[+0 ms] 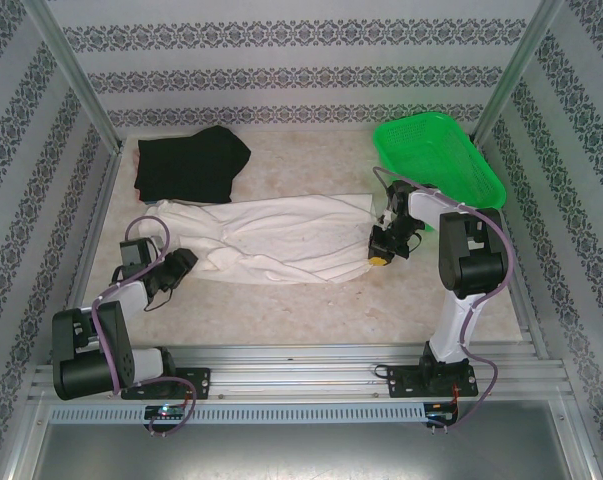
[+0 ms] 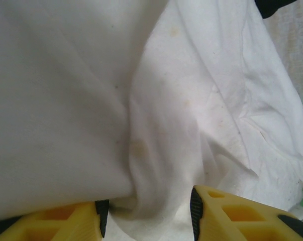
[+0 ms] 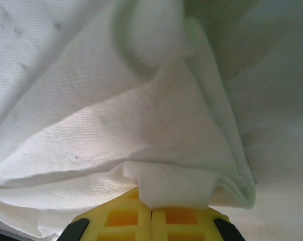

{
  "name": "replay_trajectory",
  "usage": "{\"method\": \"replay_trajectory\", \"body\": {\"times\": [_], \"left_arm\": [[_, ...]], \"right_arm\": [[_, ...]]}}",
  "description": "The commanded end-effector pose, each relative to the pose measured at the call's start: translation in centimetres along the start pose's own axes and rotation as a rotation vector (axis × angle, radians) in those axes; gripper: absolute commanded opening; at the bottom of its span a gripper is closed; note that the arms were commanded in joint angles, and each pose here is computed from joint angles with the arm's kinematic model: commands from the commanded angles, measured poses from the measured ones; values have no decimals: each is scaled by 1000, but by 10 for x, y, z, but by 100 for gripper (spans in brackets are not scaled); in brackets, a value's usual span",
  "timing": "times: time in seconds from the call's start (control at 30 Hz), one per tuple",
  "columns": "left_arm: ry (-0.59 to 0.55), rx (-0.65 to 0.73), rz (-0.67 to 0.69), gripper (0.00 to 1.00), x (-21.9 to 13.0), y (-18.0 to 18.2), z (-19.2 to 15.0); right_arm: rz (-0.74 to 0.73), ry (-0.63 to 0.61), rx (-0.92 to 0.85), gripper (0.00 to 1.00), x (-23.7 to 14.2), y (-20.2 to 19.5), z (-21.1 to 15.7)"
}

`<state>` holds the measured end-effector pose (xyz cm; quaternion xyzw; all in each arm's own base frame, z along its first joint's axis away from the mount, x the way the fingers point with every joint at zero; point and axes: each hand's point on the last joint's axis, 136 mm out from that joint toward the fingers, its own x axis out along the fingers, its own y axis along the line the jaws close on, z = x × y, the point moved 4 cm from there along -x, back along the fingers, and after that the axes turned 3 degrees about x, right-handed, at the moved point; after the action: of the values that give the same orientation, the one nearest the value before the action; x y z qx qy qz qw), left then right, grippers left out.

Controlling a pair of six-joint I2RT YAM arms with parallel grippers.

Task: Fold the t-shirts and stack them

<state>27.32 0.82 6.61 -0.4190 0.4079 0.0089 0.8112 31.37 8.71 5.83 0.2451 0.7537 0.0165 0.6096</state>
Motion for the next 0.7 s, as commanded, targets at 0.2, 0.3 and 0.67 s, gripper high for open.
{"method": "replay_trajectory", "body": {"times": [0.2,0.3,0.67], "left_arm": [[-21,35,-104,46,-9,-13,-6],[-40,31,-116,46,-15,-16,-7],[-26,15,-69,28,-14,-8,-12]], "right_arm": [[13,8,-31,0,0,5,1],[13,8,-34,0,0,5,0],[18,10,-39,0,1,4,-2]]}}
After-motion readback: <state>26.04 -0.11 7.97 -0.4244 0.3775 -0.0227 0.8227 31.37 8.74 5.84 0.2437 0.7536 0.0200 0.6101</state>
